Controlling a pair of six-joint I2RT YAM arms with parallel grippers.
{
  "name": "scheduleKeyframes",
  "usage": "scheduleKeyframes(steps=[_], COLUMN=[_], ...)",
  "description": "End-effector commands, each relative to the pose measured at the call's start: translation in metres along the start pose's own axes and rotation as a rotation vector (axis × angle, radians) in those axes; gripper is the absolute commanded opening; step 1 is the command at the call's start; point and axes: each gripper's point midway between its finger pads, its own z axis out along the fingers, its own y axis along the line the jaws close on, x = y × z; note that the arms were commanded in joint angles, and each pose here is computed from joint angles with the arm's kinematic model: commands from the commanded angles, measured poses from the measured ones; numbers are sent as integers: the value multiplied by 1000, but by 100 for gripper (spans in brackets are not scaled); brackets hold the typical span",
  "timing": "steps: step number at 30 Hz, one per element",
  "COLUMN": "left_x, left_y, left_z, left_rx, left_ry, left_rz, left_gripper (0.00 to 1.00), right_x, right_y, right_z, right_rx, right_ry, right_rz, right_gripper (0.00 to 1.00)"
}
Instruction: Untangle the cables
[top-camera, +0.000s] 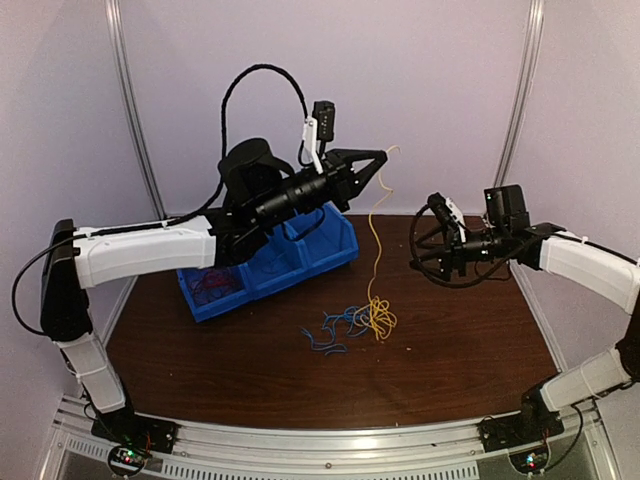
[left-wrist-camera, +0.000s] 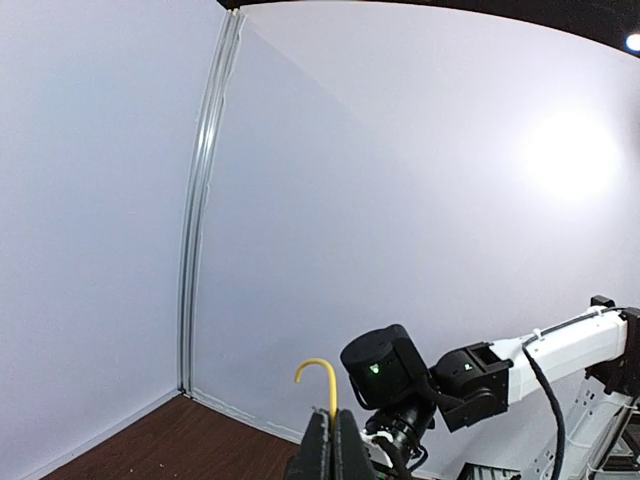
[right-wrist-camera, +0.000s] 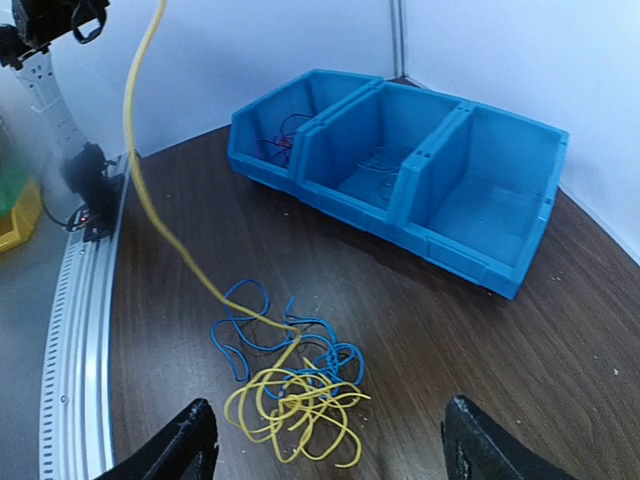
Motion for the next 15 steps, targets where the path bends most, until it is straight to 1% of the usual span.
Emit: scheduleKeyframes(steps=[1,6,11,15], left_x=[-26,-50,-89,-125], left_y=[5,2,-4,-10], left_z=[3,10,17,21], left_rx=[-58,-57,-65,-73], left_ry=[-36,-65,-119,-160], left_rz=[53,70,107,144], left_gripper=[0,0,0,0], right_x=[-10,-5,13,21], right_y=[38,39,42,44], right_z=[12,36,69,88], right_rx=[-205,-191,-204,-204], right_ry=[-63,-51,-26,-35], right_rz=[-55,-84,-66,-54], right_gripper=[79,79,78,74])
